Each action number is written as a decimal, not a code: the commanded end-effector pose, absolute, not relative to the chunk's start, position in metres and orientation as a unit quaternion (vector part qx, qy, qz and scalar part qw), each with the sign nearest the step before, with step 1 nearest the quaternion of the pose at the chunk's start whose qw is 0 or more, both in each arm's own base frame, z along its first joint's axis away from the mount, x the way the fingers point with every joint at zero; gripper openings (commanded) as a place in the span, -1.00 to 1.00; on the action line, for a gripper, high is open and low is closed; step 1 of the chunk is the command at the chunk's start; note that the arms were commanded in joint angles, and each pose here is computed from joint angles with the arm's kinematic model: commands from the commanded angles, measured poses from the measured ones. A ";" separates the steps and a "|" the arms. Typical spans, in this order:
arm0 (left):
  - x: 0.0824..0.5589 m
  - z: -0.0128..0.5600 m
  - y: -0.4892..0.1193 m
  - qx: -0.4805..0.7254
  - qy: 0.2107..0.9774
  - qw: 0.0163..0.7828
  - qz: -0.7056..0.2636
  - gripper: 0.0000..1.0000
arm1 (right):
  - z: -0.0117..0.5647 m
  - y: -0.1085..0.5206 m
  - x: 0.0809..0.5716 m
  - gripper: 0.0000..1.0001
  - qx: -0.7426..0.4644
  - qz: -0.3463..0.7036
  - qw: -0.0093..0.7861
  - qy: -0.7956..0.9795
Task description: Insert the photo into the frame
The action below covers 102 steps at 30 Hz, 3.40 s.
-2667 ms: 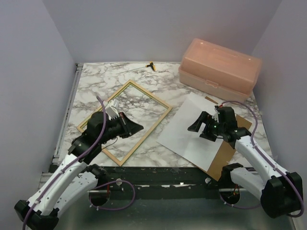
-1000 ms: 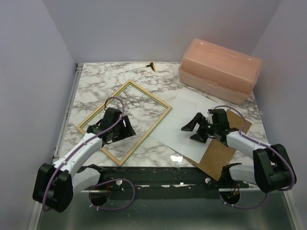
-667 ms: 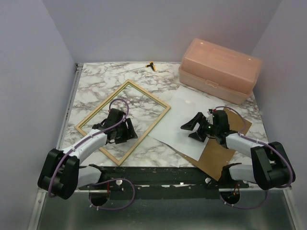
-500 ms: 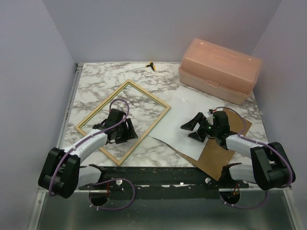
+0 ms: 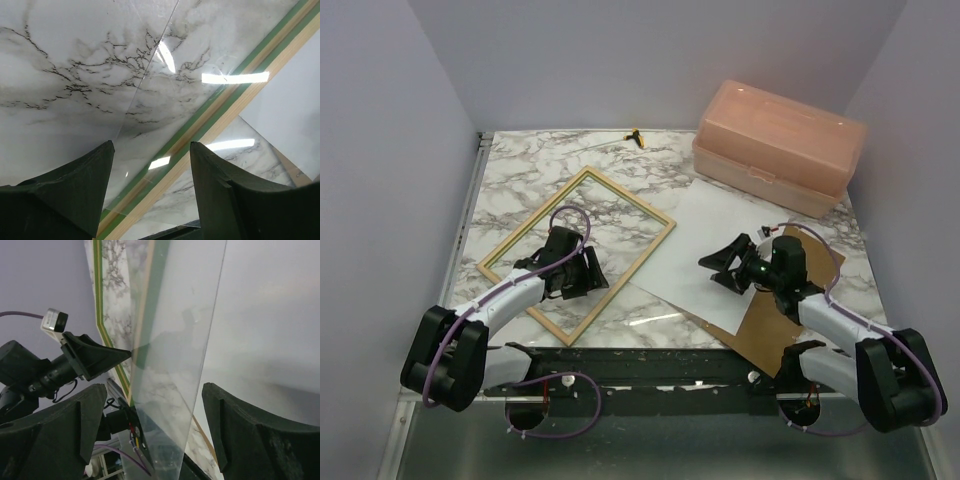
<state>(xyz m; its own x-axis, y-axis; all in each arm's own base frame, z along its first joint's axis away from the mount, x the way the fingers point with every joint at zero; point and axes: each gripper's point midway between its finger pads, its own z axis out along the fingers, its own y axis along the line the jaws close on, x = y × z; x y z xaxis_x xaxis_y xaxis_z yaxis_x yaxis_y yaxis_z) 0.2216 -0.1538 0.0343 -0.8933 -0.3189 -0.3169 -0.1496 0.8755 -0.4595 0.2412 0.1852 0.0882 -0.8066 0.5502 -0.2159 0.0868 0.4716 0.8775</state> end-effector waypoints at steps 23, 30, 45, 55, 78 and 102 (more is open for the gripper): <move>0.205 0.037 -0.162 -0.094 0.952 0.181 -0.227 0.30 | 0.096 0.206 0.257 -0.61 0.186 0.531 0.223 0.796; 0.204 0.071 -0.158 -0.063 0.943 0.232 -0.231 0.51 | 0.119 0.202 0.265 -0.99 0.157 0.500 0.248 0.815; 0.184 0.080 -0.157 0.026 0.955 0.234 -0.182 0.47 | 0.255 0.139 0.296 -0.99 0.101 0.289 0.403 0.863; 0.178 0.046 -0.168 0.074 0.975 0.179 -0.104 0.34 | 0.312 0.115 0.296 -0.99 0.097 0.232 0.455 0.854; 0.181 0.057 -0.201 0.058 0.982 0.164 -0.073 -1.00 | 0.336 0.106 0.283 -0.99 0.097 0.219 0.465 0.852; 0.255 0.093 -0.301 -0.056 0.965 0.190 -0.173 -1.00 | 0.345 0.112 0.266 -0.99 0.086 0.242 0.452 0.854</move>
<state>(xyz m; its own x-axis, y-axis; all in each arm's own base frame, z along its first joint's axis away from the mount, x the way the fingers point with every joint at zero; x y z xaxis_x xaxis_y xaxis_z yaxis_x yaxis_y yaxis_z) 0.2257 -0.2533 0.0685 -0.9496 -0.0433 -0.3105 0.0074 0.9870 -0.1603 0.2762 0.1108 0.3285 -0.5933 0.3662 -0.7168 -0.0363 0.8774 0.4783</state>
